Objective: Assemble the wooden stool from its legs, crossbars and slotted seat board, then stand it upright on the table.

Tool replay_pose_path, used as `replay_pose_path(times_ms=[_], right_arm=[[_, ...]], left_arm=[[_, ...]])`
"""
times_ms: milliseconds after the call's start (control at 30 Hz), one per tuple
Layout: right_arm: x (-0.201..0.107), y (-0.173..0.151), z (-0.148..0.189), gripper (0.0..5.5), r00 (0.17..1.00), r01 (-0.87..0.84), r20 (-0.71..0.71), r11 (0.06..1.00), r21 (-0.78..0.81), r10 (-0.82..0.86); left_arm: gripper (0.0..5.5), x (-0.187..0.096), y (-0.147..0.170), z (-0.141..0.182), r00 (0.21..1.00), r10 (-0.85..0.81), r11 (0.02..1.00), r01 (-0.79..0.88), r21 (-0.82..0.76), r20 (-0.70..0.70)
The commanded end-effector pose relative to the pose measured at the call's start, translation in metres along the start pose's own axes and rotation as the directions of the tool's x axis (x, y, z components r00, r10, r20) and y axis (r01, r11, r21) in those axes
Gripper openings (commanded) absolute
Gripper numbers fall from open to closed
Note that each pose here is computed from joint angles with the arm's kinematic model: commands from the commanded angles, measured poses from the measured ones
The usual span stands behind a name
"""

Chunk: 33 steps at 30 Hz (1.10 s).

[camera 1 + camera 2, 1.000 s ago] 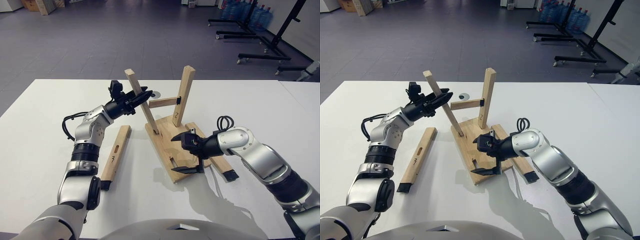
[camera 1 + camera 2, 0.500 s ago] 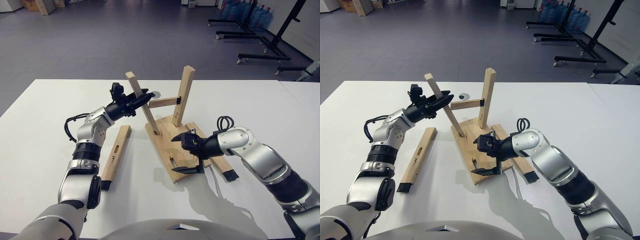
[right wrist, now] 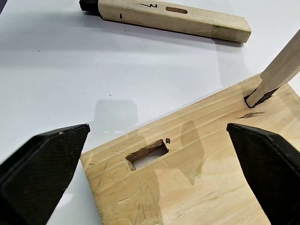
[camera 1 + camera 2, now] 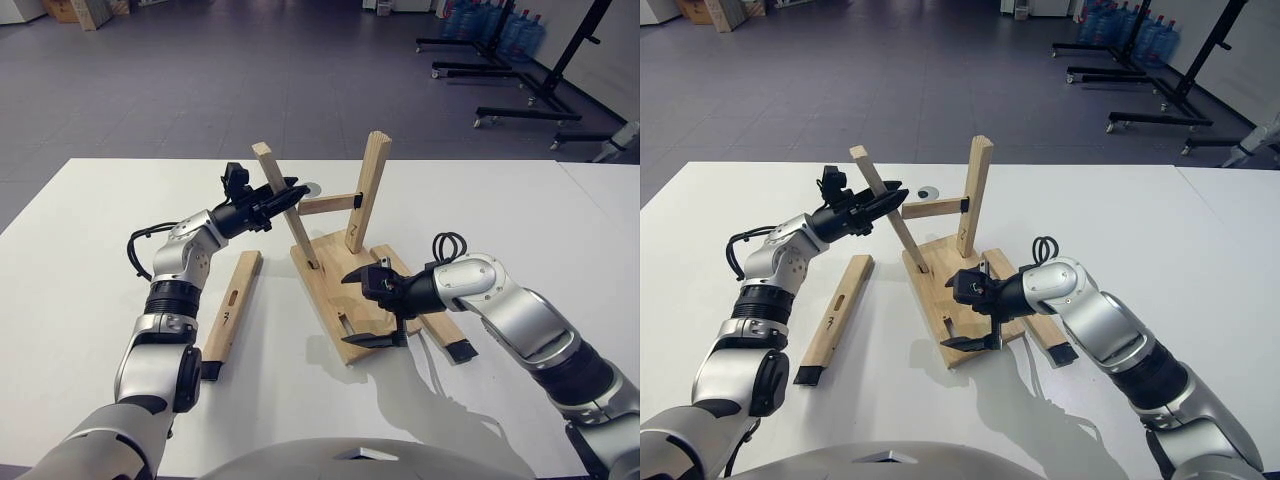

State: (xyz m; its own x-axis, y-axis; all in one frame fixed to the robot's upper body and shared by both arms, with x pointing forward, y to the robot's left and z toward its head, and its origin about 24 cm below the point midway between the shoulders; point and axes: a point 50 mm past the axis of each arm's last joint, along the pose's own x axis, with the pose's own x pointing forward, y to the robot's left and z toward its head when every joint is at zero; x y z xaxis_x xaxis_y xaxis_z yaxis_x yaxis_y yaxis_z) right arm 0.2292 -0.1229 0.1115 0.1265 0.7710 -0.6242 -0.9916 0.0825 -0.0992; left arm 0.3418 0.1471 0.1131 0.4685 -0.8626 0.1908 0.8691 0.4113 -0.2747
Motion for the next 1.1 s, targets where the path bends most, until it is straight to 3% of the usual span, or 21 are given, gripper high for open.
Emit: replay_pose_path(times_ms=[33, 767, 1100], right_arm=[[-0.001, 0.0, 0.004, 5.4, 1.0, 0.005, 0.003, 1.0, -0.016, -0.005], [-0.001, 0.0, 0.004, 5.4, 1.0, 0.001, 0.0, 1.0, -0.019, -0.001], [-0.001, -0.001, 0.004, 5.4, 1.0, 0.003, 0.001, 1.0, -0.019, -0.003]], left_arm=[[2.02, 0.0, 0.002, 0.01, 1.0, 0.0, 1.0, 0.0, 0.011, -0.016], [2.02, -0.005, -0.001, 0.012, 0.999, -0.003, 1.0, 0.003, 0.002, 0.043], [2.02, -0.008, -0.003, -0.007, 1.0, -0.006, 1.0, 0.006, -0.006, -0.003]])
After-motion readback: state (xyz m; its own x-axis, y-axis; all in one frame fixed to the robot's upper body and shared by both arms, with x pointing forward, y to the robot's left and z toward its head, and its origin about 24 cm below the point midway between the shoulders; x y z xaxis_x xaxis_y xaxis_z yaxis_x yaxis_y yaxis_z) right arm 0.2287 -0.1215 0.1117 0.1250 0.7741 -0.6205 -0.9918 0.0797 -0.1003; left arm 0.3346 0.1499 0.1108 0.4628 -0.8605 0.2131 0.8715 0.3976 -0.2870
